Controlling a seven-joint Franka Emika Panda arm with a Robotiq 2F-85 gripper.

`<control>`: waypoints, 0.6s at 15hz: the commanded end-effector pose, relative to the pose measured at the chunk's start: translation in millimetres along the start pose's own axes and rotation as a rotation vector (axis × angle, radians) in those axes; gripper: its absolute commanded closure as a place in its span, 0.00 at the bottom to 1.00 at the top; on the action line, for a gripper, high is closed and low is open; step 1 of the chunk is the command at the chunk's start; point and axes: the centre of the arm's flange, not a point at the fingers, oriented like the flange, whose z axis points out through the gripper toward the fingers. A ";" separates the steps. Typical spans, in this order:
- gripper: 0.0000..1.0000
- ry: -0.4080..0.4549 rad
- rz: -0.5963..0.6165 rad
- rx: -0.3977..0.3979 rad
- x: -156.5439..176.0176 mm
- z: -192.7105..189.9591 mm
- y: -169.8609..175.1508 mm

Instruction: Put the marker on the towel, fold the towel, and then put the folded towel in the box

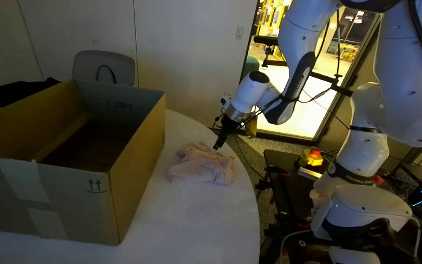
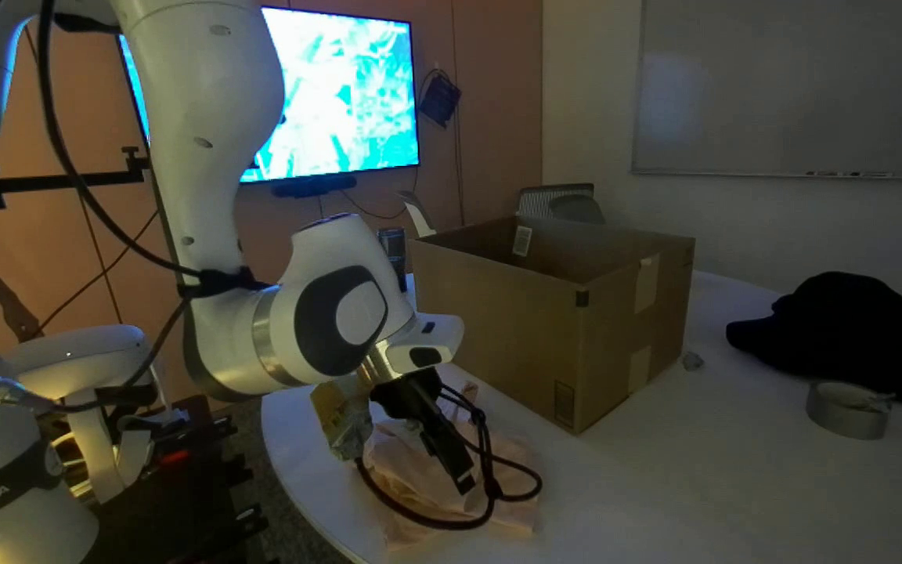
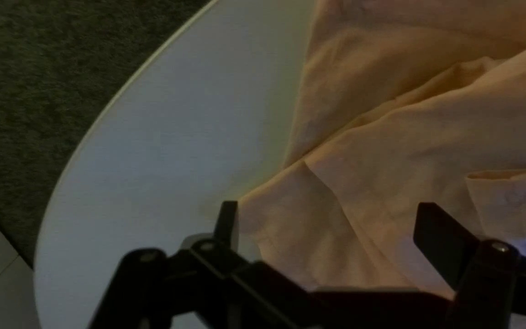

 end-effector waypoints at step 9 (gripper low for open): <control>0.00 0.071 -0.258 0.312 24.7 15.1 -57.1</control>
